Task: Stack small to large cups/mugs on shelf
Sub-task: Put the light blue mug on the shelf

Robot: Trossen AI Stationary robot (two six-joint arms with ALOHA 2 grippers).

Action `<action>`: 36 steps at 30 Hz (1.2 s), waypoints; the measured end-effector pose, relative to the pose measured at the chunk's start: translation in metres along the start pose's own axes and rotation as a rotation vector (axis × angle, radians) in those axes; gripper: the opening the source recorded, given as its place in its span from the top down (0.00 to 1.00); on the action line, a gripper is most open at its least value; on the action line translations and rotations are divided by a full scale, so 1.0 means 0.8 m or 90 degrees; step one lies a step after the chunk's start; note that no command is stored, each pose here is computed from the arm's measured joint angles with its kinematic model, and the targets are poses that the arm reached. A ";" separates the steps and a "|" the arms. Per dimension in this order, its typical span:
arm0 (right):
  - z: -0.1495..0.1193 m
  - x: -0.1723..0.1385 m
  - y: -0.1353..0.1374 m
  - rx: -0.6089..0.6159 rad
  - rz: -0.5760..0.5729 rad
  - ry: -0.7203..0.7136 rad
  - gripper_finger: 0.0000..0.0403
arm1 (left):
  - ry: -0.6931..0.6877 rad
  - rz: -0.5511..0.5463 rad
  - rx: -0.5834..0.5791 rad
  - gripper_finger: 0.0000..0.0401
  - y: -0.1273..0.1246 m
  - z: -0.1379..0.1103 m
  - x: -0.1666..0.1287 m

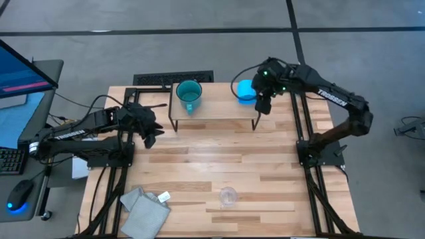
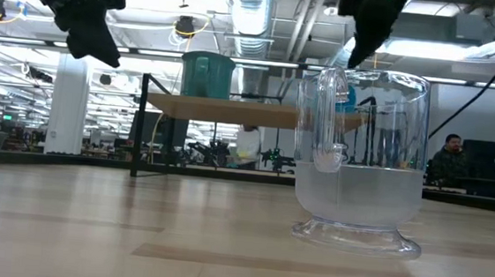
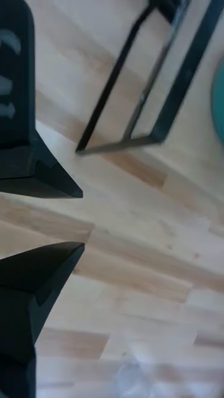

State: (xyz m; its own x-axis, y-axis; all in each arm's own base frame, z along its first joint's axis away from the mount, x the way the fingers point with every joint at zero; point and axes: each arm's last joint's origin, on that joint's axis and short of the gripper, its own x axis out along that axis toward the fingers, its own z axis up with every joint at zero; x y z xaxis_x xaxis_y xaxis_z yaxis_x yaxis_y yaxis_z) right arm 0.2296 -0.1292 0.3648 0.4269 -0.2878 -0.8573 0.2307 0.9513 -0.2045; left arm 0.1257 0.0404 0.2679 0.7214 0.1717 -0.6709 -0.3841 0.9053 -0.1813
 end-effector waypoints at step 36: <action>-0.008 0.027 0.082 0.058 -0.244 0.054 0.59 | -0.008 0.036 0.005 0.72 0.002 0.001 0.000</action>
State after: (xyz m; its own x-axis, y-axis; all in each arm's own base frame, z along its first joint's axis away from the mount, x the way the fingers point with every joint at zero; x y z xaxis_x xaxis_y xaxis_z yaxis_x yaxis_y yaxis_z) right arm 0.2486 -0.0723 0.3299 0.2216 -0.6057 -0.7642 0.4371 0.7623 -0.4774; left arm 0.1253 0.0420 0.2679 0.7055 0.2271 -0.6713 -0.4202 0.8968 -0.1382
